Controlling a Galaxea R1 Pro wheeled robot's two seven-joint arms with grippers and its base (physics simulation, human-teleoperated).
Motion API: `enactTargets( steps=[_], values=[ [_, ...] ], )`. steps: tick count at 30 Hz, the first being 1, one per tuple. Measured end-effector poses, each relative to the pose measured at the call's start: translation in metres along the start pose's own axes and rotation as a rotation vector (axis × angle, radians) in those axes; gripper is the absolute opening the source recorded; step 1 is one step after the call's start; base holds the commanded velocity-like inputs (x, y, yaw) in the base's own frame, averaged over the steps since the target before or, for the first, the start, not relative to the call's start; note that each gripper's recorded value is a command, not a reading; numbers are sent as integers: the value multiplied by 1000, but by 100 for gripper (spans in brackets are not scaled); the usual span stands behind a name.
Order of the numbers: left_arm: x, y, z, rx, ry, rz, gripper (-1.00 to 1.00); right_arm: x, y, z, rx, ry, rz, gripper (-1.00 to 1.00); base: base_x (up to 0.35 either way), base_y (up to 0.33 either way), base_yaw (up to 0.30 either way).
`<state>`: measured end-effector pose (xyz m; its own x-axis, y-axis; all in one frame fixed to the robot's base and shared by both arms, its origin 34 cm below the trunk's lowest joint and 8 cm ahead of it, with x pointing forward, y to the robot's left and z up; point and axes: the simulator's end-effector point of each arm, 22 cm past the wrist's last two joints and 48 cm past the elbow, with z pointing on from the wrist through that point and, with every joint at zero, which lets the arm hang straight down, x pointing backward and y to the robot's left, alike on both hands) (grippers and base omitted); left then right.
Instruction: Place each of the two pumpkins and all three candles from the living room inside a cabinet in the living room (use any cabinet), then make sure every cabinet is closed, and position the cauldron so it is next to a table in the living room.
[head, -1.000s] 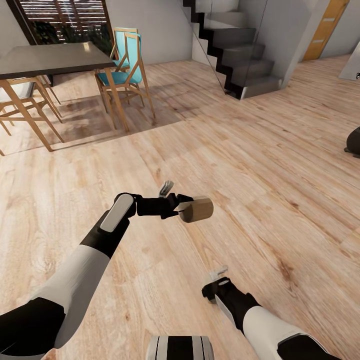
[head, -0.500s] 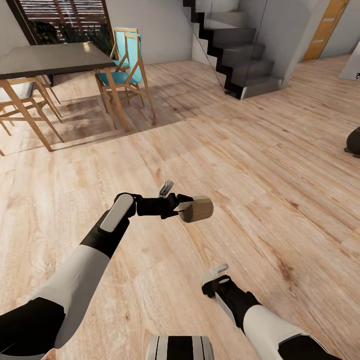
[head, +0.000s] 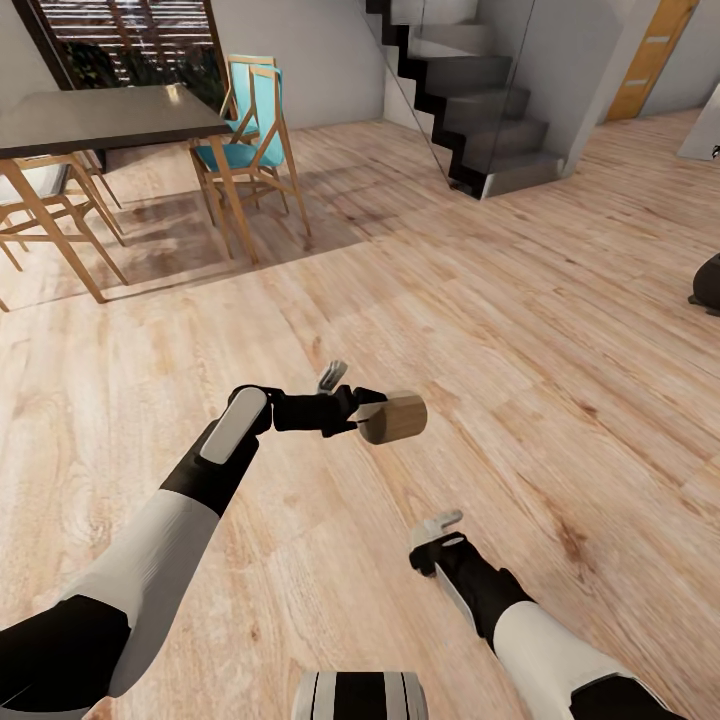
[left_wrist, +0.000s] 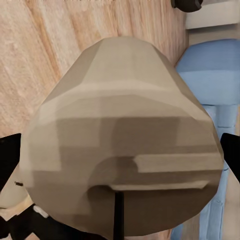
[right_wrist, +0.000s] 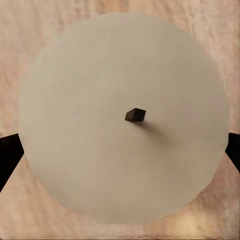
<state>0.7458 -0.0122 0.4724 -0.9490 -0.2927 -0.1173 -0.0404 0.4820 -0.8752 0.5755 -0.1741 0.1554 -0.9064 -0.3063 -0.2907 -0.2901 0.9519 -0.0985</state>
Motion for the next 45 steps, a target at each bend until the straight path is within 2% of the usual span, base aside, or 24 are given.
enactTargets(
  steps=[3, 5, 10, 19, 26, 30, 35, 45],
  values=[
    [-1, -2, 0, 3, -2, 3, -100, 6, -1, -1, 2, 38, 2, -100, 0, 0, 0],
    [0, -3, 0, 5, -1, 6, -100, -2, -4, -5, 5, 41, 4, -100, 0, 0, 0],
    [-1, -4, -1, 6, -3, 7, -100, -20, -18, -15, 15, 50, 66, -100, 0, 0, 0],
    [-4, -8, -4, 10, -13, 21, -100, -78, -31, -39, 27, -48, 102, -100, 0, 0, 0],
    [-8, -19, -12, 10, -27, 45, -100, -147, -43, -81, 46, -216, 123, -100, 0, 0, 0],
    [-9, -29, -17, 14, -35, 60, -100, -166, -47, -99, 55, -265, 119, -100, 0, 0, 0],
    [-10, -42, -23, 21, -43, 77, -100, -199, -62, -133, 78, -359, 126, -100, 0, 0, 0],
    [-10, -70, -35, 42, -59, 110, -100, -198, -66, -153, 90, -328, 118, -100, 0, 0, 0]
  ],
)
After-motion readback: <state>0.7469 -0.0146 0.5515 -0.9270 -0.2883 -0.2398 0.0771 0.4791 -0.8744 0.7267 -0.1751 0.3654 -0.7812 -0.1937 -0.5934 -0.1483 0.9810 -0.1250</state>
